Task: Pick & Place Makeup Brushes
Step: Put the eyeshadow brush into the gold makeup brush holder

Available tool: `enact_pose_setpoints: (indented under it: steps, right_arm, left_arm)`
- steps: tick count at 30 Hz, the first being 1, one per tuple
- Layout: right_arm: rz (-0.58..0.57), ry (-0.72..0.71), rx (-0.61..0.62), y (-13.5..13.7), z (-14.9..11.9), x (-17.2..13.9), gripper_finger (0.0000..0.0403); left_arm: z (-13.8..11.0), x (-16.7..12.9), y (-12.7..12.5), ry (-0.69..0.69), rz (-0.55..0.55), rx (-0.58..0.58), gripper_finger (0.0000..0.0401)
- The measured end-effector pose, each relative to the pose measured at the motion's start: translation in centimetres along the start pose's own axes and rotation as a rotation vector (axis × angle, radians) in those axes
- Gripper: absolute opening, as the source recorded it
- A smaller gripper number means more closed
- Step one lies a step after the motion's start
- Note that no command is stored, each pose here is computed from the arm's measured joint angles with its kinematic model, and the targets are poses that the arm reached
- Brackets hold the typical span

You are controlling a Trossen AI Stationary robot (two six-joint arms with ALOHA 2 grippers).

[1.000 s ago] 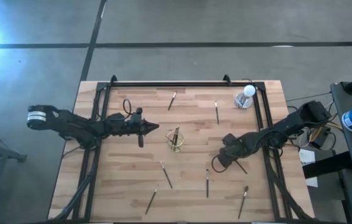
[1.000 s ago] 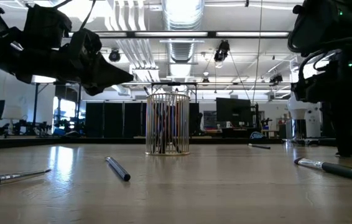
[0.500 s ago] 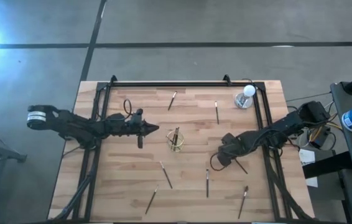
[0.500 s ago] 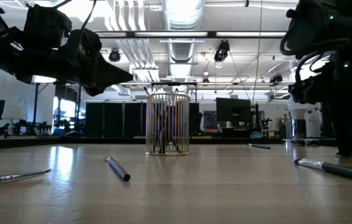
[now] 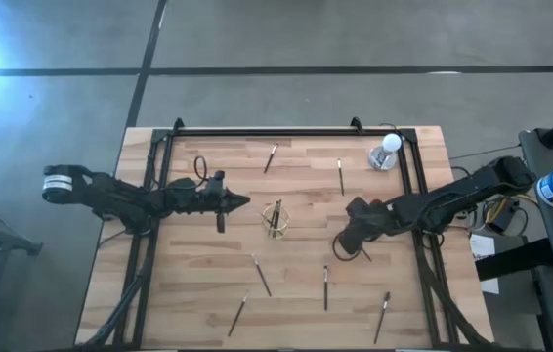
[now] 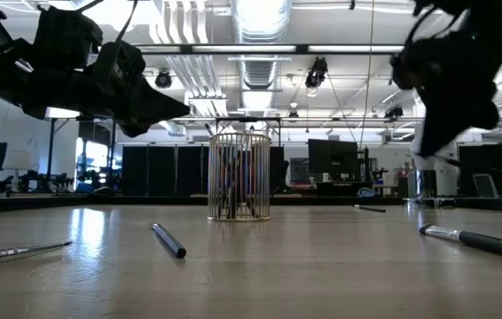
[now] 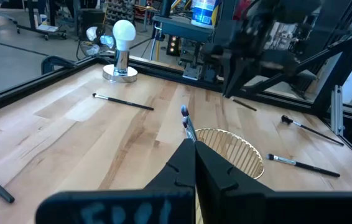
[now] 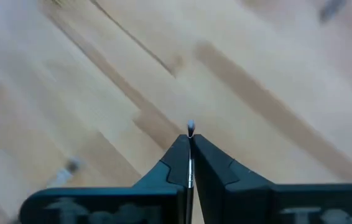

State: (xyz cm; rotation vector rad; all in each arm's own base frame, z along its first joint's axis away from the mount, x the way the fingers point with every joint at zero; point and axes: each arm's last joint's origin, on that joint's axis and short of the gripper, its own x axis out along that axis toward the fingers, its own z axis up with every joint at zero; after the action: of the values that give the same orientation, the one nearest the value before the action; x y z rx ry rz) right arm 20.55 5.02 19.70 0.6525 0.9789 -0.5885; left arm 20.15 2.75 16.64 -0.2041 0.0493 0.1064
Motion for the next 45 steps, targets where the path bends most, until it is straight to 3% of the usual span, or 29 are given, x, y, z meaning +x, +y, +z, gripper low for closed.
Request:
enact_pose_setpoints:
  steps: [11,17,21,27,37,45]
  right_arm:
    - [0.364,-0.557,-0.211,4.0,4.4,-2.2,0.0011]
    - [0.437,-0.87,-0.323,5.4,7.7,-1.8,0.0011]
    - [0.478,-1.002,-0.369,5.9,9.6,-0.2,0.0011]
    - [0.481,-1.081,-0.375,6.4,10.6,2.9,0.0011]
    - [0.486,-1.023,-0.32,6.7,9.6,8.2,0.0011]
    - [0.467,-0.987,-0.257,6.4,9.2,9.9,0.0012]
  left_arm:
    - [0.1,0.0,0.1,-0.012,0.031,-0.007,0.0]
    - [0.3,0.0,0.1,-0.031,0.029,-0.009,0.0]
    - [0.4,0.0,0.0,-0.044,0.027,-0.009,0.0]
    - [0.4,0.0,0.0,-0.05,0.031,-0.009,0.0]
    - [0.4,0.0,0.1,-0.05,0.033,-0.009,0.0]
    - [0.4,0.0,0.1,-0.049,0.034,-0.009,0.0]
